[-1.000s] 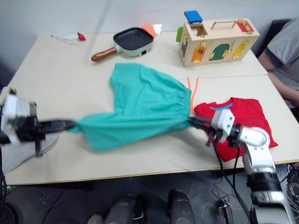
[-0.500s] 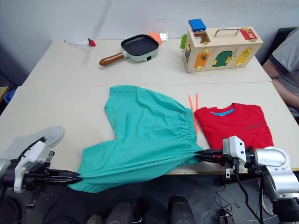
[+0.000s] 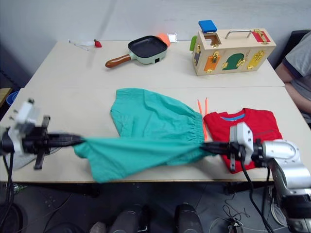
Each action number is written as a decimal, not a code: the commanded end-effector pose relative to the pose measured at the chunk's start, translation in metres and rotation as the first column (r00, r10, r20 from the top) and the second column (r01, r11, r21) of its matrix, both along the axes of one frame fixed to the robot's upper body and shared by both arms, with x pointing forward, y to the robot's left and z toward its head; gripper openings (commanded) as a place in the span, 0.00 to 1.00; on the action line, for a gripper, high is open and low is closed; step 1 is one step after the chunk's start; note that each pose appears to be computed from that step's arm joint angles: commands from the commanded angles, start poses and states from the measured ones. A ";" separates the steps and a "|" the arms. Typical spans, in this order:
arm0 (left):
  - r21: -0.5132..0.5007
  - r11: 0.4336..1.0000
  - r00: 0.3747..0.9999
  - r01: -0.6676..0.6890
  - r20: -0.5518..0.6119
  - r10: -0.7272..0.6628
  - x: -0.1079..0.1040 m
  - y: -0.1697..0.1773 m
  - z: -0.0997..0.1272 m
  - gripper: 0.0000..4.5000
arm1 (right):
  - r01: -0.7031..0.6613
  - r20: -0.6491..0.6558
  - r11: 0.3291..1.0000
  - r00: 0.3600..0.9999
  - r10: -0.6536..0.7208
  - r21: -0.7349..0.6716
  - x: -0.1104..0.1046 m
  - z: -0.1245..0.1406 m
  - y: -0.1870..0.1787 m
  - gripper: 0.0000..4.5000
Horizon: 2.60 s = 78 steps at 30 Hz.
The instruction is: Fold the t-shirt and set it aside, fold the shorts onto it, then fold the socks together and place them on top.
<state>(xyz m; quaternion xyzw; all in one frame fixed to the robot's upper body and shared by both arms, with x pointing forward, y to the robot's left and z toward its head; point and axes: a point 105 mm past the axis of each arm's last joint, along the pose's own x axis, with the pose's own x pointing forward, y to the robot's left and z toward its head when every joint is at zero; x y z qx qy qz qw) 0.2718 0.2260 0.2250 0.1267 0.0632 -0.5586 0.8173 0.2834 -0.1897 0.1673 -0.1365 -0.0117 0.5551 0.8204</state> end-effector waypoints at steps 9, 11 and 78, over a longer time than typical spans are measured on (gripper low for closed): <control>-0.173 0.948 0.938 -0.267 0.178 0.297 0.125 -0.016 0.035 0.01 | 0.403 -0.054 0.895 0.915 -0.400 0.190 0.073 0.025 -0.014 0.00; -0.183 0.940 0.930 -0.287 0.181 0.319 0.137 -0.022 0.032 0.01 | 0.449 -0.048 0.870 0.892 -0.449 0.205 0.083 0.024 -0.012 0.00; 0.238 0.970 0.982 0.052 0.162 -0.092 -0.026 -0.055 -0.118 0.00 | 0.070 0.105 0.965 0.993 -0.044 -0.254 -0.029 -0.055 0.000 0.00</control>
